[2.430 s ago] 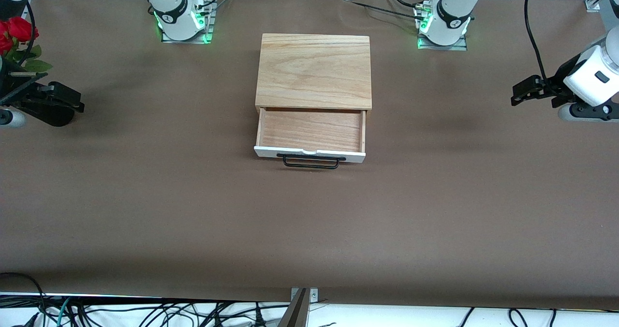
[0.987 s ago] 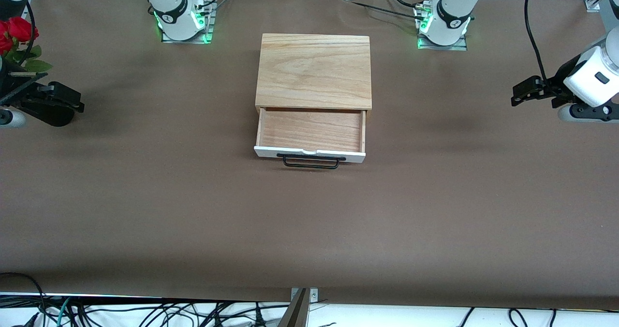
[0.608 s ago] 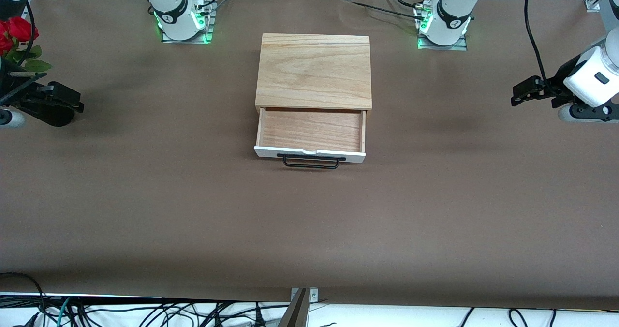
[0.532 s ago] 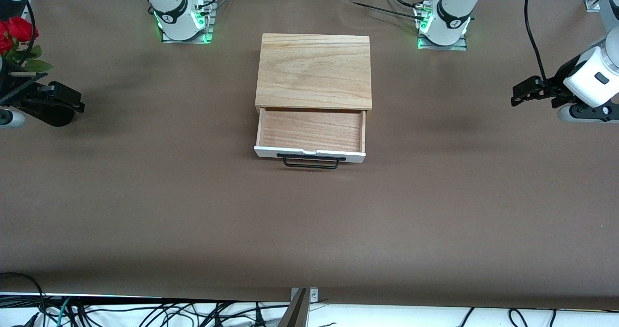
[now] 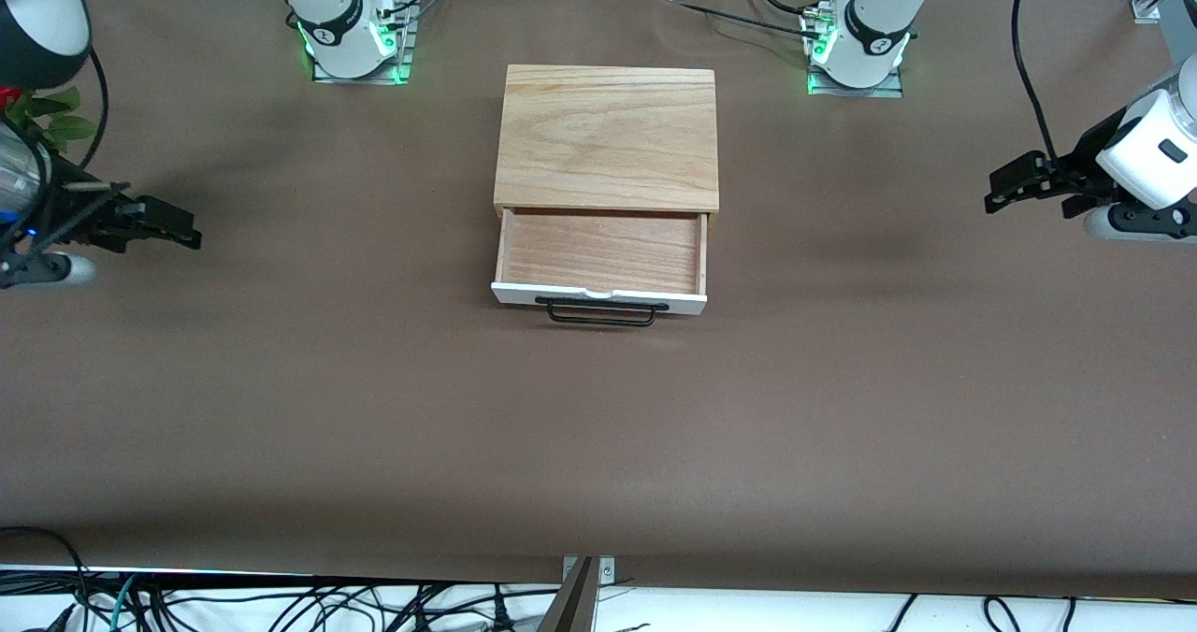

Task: Close drawer with both arms simultaneously
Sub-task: 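Move the right gripper and the left gripper toward the drawer front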

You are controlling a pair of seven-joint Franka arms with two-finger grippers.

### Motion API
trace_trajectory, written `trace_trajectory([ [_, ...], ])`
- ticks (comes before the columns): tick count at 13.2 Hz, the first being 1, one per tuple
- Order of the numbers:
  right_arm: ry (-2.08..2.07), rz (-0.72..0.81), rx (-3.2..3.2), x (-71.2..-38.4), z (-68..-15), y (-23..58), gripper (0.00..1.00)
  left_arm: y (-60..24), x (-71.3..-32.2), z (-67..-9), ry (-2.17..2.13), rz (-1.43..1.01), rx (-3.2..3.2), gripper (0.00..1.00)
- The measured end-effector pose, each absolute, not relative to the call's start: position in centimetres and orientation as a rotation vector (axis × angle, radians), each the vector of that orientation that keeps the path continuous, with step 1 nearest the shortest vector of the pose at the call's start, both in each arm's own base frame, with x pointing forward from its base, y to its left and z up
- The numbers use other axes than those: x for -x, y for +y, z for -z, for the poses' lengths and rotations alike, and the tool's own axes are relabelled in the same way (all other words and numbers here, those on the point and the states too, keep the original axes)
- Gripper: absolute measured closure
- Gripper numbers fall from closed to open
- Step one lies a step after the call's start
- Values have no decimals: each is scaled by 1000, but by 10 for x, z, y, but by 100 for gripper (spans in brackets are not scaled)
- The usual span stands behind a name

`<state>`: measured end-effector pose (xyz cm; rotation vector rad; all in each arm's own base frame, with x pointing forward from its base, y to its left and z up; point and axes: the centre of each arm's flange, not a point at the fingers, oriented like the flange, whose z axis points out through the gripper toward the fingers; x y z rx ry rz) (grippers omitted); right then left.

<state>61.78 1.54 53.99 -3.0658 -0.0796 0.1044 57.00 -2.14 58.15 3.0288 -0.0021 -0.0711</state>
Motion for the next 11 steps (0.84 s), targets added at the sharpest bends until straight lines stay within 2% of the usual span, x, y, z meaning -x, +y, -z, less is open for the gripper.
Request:
trace_trajectory([
  [5,-232,-99,2962,-647,-467,115,0,-50,-593,-562,55,37,-2754,0],
  [11,-330,-12,2891,-663,-381,218,0,-163,-631,-459,-71,62,-2732,0],
])
